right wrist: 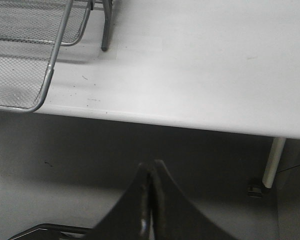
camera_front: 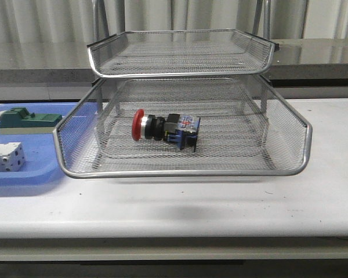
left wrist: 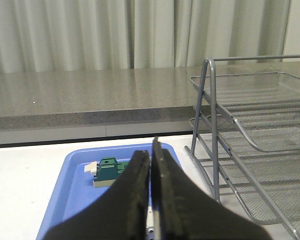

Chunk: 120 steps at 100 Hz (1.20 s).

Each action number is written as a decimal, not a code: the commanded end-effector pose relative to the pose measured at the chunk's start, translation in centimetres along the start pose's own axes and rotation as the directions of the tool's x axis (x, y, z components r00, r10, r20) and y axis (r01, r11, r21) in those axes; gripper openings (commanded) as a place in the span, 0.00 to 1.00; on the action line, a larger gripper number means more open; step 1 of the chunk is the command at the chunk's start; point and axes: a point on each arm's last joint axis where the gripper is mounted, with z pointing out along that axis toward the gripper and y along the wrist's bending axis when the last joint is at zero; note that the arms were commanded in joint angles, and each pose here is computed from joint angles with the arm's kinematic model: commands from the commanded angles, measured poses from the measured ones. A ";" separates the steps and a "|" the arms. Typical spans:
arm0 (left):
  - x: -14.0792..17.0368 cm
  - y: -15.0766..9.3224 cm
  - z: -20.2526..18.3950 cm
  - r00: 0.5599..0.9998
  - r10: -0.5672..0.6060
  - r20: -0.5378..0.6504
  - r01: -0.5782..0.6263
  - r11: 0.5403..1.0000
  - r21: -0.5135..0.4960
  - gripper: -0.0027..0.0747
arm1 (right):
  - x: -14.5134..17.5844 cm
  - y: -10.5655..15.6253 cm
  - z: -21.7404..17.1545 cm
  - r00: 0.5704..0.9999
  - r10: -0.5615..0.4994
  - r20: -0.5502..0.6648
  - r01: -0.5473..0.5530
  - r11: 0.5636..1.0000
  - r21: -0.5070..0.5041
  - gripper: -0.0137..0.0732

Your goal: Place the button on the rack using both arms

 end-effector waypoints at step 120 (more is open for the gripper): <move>-1.4 0.3 0.0 0.996 -0.019 0.083 0.022 0.999 -0.037 0.01 | -5.4 4.7 7.1 0.972 -0.211 0.101 0.233 0.839 -0.492 0.08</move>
